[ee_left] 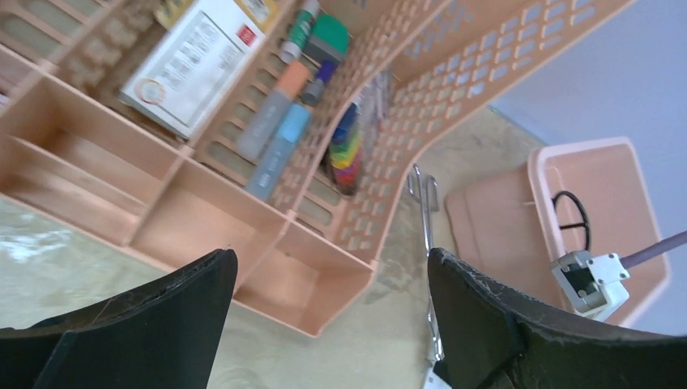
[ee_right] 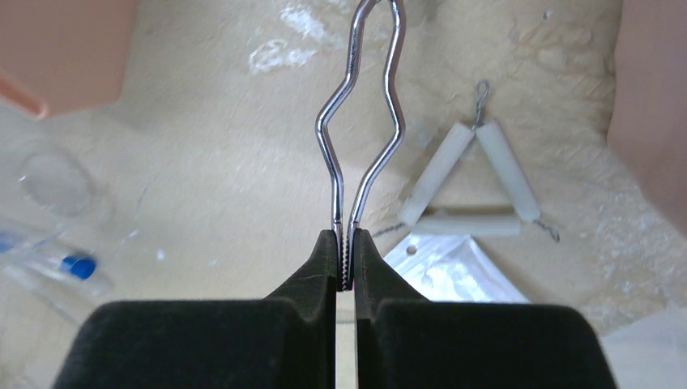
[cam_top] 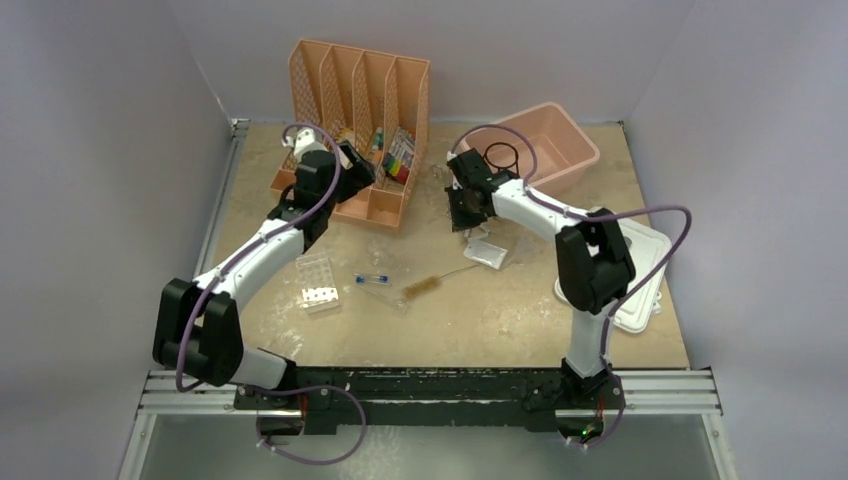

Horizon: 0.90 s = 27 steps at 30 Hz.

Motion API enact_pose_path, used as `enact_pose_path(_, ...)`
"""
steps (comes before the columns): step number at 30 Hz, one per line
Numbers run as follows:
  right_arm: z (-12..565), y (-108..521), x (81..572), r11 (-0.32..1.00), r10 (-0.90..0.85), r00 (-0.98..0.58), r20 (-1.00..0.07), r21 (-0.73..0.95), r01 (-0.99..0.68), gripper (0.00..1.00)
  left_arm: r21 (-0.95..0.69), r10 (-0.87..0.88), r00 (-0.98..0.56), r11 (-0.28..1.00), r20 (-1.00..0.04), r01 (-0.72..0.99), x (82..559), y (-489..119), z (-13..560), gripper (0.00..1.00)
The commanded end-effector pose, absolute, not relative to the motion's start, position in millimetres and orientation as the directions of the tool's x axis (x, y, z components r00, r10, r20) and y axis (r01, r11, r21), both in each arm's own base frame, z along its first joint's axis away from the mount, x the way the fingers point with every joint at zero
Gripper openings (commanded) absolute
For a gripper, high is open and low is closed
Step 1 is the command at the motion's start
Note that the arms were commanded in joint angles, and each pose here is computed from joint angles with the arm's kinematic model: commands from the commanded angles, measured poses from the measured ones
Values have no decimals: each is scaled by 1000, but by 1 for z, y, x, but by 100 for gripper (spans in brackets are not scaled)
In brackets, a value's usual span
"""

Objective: Organize the chemistry lab equipment

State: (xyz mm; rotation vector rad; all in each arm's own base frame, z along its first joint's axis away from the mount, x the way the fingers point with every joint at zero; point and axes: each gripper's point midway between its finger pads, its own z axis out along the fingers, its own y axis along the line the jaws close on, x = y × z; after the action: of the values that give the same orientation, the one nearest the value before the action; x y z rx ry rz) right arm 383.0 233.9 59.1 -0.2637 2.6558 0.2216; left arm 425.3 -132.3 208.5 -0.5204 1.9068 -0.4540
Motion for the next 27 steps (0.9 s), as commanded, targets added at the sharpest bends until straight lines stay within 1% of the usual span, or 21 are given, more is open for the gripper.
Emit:
enact_pose_path(1, 105, 250, 379, 936, -82, -833, -547, 246, -253, 0, -676, -645, -368, 735, -670, -58, 434, -172, 216, 87)
enact_pose_path(3, 109, 253, 374, 921, -73, -819, -569, 277, -274, 0, -718, -669, -393, 695, -631, -31, 435, -187, 216, 88)
enact_pose_path(7, 113, 257, 365, 898, -62, -812, -580, 322, -298, 0, -793, -702, -451, 609, -551, 21, 441, -223, 217, 88)
enact_pose_path(10, 121, 260, 363, 881, -34, -792, -609, 356, -312, 0, -813, -688, -501, 579, -525, 58, 441, -254, 215, 88)
enact_pose_path(13, 134, 262, 362, 866, -1, -763, -646, 381, -324, 0, -827, -671, -556, 559, -491, 57, 439, -281, 203, 86)
enact_pose_path(15, 141, 262, 363, 861, 23, -746, -666, 392, -324, 0, -835, -661, -587, 547, -468, 50, 438, -295, 192, 81)
enact_pose_path(18, 151, 262, 364, 850, 55, -719, -693, 410, -330, 0, -826, -645, -618, 563, -450, 13, 437, -304, 173, 73)
enact_pose_path(20, 159, 264, 365, 841, 72, -700, -711, 421, -341, 0, -837, -642, -626, 546, -442, 30, 437, -310, 174, 69)
enact_pose_path(24, 167, 265, 366, 833, 87, -681, -728, 428, -351, 0, -866, -631, -653, 493, -418, 78, 435, -323, 180, 55)
enact_pose_path(27, 169, 267, 368, 826, 92, -676, -731, 435, -358, 0, -872, -624, -662, 480, -414, 93, 432, -328, 184, 47)
